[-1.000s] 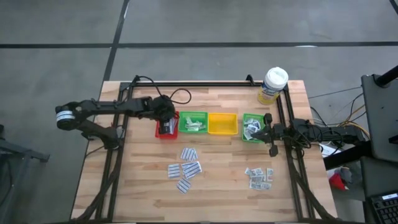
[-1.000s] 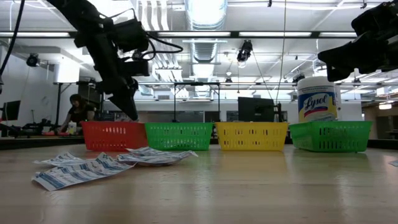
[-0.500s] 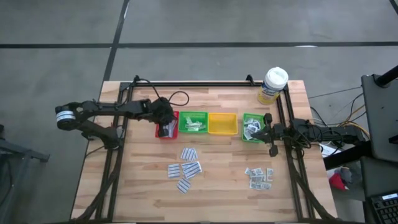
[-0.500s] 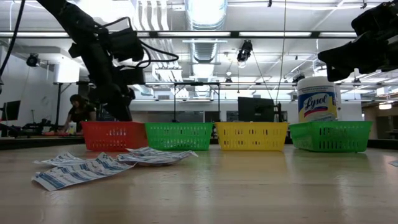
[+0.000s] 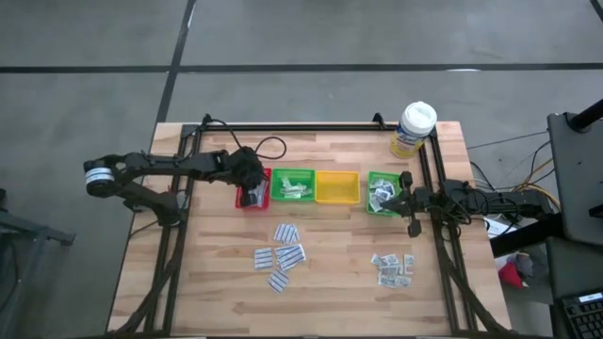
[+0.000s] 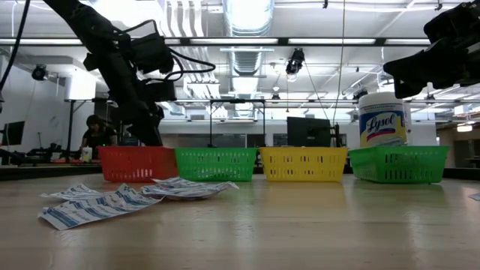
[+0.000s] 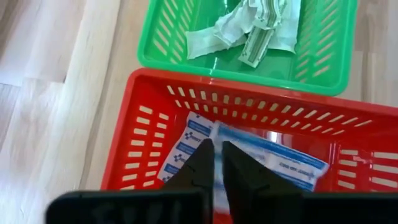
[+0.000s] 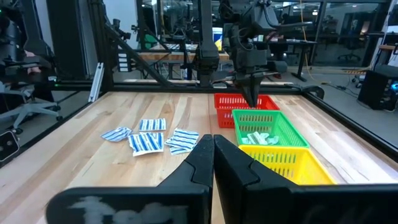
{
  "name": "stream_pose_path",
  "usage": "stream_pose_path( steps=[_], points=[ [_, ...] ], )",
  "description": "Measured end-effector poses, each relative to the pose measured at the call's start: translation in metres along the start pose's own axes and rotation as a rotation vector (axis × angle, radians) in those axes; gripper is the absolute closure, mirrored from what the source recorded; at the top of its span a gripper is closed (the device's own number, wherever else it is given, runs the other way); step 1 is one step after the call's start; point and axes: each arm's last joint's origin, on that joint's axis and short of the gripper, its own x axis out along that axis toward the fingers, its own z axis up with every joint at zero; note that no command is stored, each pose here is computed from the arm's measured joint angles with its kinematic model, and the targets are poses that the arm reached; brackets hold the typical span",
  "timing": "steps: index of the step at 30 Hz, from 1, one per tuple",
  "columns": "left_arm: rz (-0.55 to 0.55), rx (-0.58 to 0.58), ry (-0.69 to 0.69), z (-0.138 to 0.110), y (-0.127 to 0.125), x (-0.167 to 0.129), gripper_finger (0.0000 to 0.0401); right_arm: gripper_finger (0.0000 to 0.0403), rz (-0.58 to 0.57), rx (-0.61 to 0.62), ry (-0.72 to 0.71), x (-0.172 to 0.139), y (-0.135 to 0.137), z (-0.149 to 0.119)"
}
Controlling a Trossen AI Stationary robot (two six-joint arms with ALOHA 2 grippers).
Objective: Pick & Place First Aid Supplies
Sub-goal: Put the blue bandage into the red bin
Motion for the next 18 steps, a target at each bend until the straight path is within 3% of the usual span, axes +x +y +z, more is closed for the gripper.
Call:
stream_pose_path(
  steps=[10, 18],
  points=[
    [0.059, -0.058, -0.009, 0.013, 0.005, -0.008, 0.0278, 0.0394, 0.0, -0.001, 0.0, 0.0, 0.0, 0.0],
    [-0.024, -0.231, 0.003, 0.047, 0.003, -0.039, 0.0266, 0.0394, 0.0, 0.0, 0.0, 0.0, 0.0, 0.0]
  ],
)
